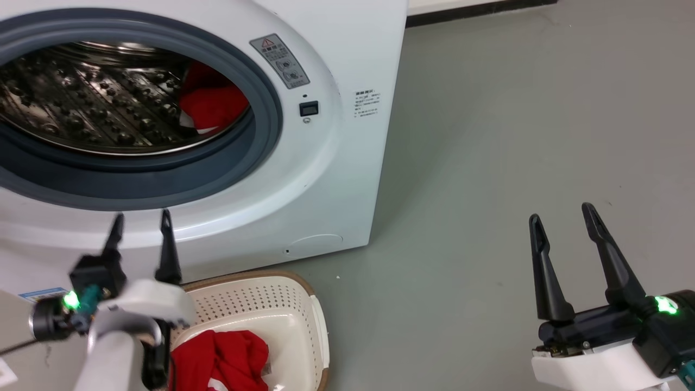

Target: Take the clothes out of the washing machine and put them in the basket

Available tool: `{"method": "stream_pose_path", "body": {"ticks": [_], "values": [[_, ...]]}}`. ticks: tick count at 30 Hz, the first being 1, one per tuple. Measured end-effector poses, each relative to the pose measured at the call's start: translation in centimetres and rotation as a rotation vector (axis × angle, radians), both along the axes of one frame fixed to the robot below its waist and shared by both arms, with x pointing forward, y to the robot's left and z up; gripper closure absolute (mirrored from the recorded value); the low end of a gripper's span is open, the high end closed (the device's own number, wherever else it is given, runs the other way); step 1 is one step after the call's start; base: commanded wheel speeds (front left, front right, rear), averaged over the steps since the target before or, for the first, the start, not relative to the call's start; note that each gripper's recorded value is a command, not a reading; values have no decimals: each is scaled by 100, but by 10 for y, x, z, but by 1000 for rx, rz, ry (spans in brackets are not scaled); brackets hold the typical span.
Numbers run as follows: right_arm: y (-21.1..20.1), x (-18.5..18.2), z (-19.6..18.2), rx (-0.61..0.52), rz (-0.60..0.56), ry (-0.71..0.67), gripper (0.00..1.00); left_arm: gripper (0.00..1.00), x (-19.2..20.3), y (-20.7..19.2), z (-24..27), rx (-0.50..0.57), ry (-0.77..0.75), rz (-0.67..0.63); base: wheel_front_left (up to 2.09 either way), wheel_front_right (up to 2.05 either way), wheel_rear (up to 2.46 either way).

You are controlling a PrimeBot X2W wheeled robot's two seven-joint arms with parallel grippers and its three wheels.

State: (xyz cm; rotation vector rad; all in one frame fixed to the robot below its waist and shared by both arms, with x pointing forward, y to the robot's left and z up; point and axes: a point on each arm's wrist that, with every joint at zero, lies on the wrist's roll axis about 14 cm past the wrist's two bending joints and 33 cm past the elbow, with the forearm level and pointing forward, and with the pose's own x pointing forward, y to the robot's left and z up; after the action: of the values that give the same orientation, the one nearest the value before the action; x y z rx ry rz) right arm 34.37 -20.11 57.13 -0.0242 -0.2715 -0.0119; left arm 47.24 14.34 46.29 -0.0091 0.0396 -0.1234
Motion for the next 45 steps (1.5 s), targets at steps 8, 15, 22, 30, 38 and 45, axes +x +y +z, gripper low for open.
{"method": "stream_pose_path", "body": {"ticks": [8,15,22,30,38,45], "values": [[-6,14,-1,1,-15,3,0,0,55,0,28,19,-100,-33,0,0,0],[-10,34,-7,8,-17,15,0,0,118,-3,27,86,-69,-76,0,0,0],[-13,58,-15,21,-16,26,0,0,179,-9,20,130,21,-112,0,0,0],[-20,83,-35,32,-24,60,0,0,238,-20,-4,178,188,-150,0,0,0],[-28,99,-55,41,-43,98,0,0,267,-27,-55,227,431,-175,0,0,0],[-36,106,-69,45,-63,130,0,0,277,-36,-95,282,604,-209,0,0,0]]}}
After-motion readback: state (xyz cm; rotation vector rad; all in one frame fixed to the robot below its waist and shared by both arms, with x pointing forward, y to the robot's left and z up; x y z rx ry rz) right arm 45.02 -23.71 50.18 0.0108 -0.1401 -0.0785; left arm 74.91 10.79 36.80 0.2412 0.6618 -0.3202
